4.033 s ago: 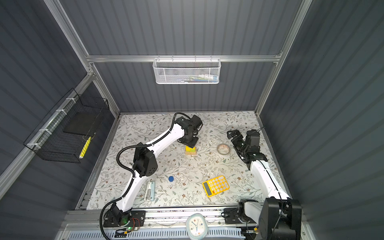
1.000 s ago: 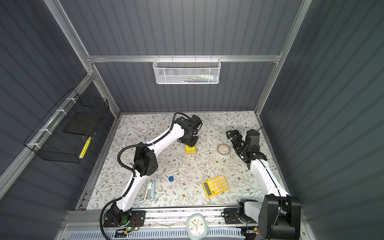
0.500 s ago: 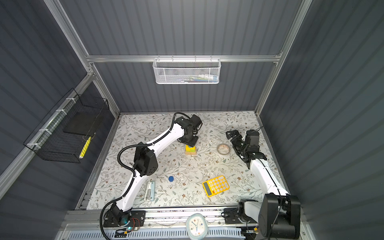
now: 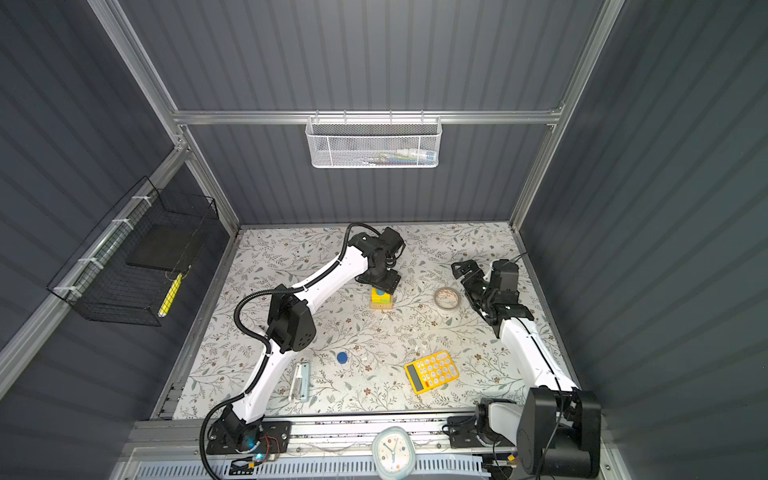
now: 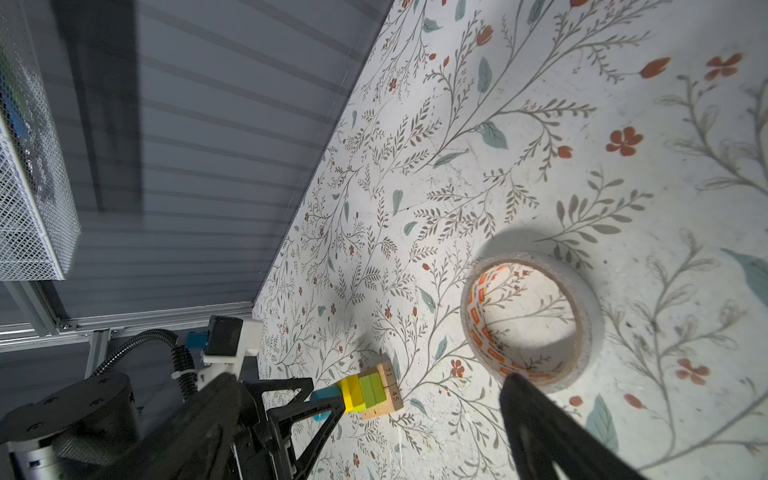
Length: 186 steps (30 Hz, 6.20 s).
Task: Build the wood block tower
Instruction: 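Open the left gripper and release the teal cylinder, then move the open left gripper over the blue cylinder near the stapler, then close the left gripper on the blue cylinder, then lift the blue cylinder with the left gripper and carry it toward the tower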
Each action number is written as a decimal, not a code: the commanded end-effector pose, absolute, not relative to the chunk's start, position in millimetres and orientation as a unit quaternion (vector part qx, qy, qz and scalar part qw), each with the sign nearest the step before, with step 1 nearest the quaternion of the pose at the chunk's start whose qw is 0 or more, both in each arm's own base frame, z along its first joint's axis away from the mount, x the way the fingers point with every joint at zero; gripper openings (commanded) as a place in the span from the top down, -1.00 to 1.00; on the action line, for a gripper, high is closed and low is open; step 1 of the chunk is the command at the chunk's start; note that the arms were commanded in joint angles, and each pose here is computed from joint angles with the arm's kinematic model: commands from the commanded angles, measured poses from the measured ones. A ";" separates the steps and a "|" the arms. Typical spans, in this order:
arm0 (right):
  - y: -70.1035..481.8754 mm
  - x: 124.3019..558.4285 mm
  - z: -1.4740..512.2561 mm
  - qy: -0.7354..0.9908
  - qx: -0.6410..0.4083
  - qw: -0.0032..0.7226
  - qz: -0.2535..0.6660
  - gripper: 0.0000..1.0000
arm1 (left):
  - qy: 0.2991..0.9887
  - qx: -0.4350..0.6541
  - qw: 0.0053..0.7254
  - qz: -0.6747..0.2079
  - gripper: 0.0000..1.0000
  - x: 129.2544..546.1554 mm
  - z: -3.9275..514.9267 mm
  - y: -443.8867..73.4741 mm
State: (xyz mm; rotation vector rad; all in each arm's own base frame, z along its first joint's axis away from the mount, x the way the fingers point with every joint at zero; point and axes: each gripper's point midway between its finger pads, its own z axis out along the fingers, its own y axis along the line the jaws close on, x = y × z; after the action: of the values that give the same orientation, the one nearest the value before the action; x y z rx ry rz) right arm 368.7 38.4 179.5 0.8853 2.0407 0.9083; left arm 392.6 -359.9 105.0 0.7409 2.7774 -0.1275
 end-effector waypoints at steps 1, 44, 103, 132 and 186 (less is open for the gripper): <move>37.9 373.1 192.1 0.786 0.338 0.373 0.360 -0.98 | 0.948 0.247 0.190 -0.069 -0.61 400.2 163.7 -359.5; 41.5 355.4 200.0 0.807 0.320 0.355 0.347 -0.98 | 0.988 0.144 0.054 -0.014 -0.56 203.1 100.7 -221.0; 39.5 350.9 205.8 0.800 0.322 0.368 0.347 -0.98 | 0.994 0.105 0.023 -0.011 0.29 188.8 20.7 -230.2; 39.3 351.4 205.1 0.800 0.322 0.368 0.346 -0.98 | 0.993 0.108 0.040 -0.020 0.54 196.2 38.5 -236.2; 46.0 367.7 197.6 0.798 0.314 0.354 0.374 -0.98 | 0.966 0.243 0.082 -0.017 0.52 295.9 153.3 -320.9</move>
State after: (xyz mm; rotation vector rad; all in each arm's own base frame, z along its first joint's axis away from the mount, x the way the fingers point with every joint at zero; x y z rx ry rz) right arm 365.5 46.5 198.5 0.8101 2.0688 0.9530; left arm 293.9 -325.1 149.9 0.6813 2.8666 -0.0600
